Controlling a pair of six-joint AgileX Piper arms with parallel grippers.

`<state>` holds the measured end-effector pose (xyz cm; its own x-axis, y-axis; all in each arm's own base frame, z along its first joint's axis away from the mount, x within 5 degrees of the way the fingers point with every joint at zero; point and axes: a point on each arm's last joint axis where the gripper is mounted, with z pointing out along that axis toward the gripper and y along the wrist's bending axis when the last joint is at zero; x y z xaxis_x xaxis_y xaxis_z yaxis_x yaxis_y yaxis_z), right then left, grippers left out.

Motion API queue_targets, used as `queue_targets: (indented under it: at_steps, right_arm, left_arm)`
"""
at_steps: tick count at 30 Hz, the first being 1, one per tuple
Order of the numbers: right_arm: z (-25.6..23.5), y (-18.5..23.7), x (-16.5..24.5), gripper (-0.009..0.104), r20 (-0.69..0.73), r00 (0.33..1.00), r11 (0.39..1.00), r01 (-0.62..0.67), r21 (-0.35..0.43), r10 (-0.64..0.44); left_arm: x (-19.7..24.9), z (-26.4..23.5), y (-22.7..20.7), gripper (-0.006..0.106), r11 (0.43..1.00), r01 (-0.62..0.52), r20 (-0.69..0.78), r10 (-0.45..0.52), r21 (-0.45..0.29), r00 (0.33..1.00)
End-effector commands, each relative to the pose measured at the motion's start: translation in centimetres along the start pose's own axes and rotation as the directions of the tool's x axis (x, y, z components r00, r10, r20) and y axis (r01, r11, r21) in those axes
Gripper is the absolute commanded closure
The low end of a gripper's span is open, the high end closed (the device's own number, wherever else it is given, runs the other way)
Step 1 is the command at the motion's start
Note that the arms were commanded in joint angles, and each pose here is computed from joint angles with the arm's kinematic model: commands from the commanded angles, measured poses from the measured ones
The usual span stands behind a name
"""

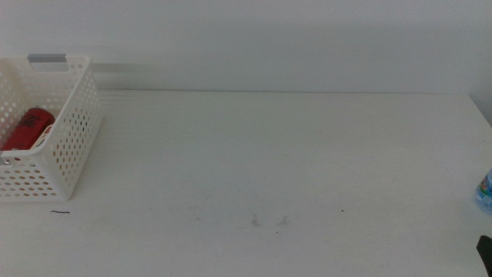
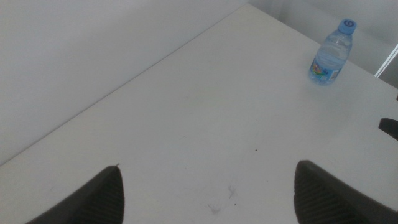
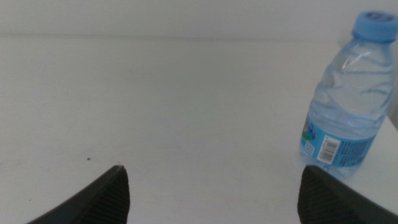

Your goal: Use arms to grab the bottles and put them into the dustbin to the left of the table.

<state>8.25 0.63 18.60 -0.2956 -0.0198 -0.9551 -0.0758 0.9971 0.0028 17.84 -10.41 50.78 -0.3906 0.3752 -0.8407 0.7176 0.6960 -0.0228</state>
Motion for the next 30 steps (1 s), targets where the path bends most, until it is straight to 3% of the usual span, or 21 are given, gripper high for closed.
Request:
queue_targets:
  at_steps: [1, 6, 10, 14, 25, 30]
  right_arm:
    - [0.4, 0.0, -0.7, 0.008, 0.023, 0.999, 1.000, 0.029, -0.004, -0.029]
    - [0.6, -0.2, -0.8, 0.008, 0.078, 0.997, 1.000, 0.018, 0.018, -0.020]
    - [1.1, -1.9, -0.7, 0.008, 0.063, 0.996, 0.981, -0.067, 0.179, 0.056]
    - [1.5, -3.0, -0.5, 0.008, 0.028, 0.999, 0.962, -0.037, 0.271, 0.031]
    - [5.0, -3.4, 0.3, 0.008, -0.033, 0.999, 0.978, -0.035, 0.206, 0.042]
    - [6.2, -3.6, 0.4, 0.008, 0.007, 1.000, 0.983, -0.031, 0.182, 0.030]
  left_arm:
    - [0.0, -0.1, -0.1, 0.007, 1.000, -0.001, 0.008, 0.001, -0.001, 1.000]
    - [0.0, -0.1, -0.1, 0.007, 1.000, -0.002, 0.008, 0.002, -0.003, 1.000]
    - [0.0, -0.1, 0.1, 0.007, 1.000, -0.009, 0.001, 0.009, -0.021, 1.000]
    - [0.0, -0.1, 0.1, 0.007, 1.000, -0.010, 0.000, 0.010, -0.023, 1.000]
    - [0.0, -0.1, 0.1, 0.007, 1.000, -0.012, 0.000, 0.012, -0.023, 1.000]
    - [0.0, -0.1, 0.1, 0.007, 1.000, -0.012, 0.000, 0.012, -0.023, 1.000]
